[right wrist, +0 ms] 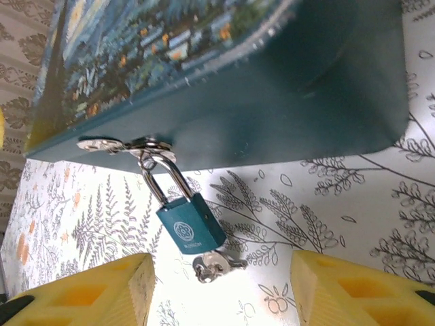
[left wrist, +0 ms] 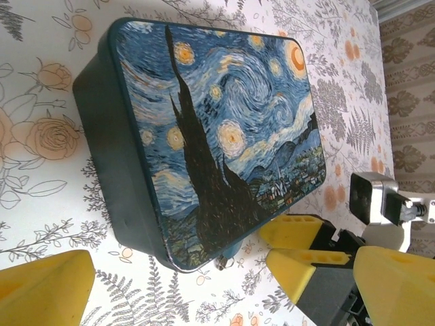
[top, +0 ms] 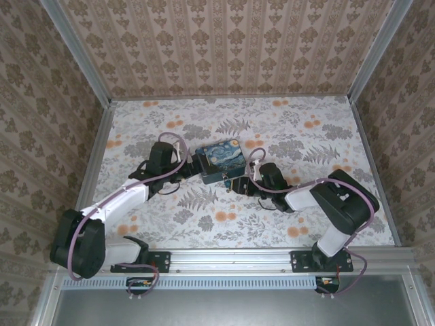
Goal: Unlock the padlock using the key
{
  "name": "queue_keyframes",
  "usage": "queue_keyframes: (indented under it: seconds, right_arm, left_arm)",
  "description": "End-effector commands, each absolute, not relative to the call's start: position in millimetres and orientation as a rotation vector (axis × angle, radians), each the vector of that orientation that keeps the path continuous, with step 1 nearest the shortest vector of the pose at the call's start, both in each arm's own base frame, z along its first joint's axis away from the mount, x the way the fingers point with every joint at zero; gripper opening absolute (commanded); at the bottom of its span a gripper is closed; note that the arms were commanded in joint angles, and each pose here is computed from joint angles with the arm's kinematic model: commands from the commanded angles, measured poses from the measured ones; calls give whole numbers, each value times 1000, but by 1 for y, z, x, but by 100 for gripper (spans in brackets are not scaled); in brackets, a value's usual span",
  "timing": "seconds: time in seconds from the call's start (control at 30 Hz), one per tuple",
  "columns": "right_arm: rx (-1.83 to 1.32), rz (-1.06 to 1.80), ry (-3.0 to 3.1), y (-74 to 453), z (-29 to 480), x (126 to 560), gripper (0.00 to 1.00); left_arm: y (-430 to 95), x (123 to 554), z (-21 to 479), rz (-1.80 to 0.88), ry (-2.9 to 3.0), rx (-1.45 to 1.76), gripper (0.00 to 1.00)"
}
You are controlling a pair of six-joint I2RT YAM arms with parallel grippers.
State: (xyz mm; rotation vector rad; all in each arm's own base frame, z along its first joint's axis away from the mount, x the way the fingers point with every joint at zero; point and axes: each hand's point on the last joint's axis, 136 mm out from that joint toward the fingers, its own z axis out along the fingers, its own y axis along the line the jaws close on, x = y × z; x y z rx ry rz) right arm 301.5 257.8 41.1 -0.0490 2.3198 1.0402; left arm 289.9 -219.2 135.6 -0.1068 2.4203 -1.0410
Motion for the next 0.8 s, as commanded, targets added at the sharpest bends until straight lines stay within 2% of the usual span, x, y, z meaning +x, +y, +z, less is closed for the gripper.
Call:
queue_keyframes:
  seconds: [0.0,0.77]
  right_arm:
    - [-98,1069,2321,267,37,303,56]
    - [-192,1082,2365,288,23,295,44]
  left_arm:
    - [-221,291,142,-1047,2419,-59,100]
    - [-226,292,136,-1074,2430,-69,100]
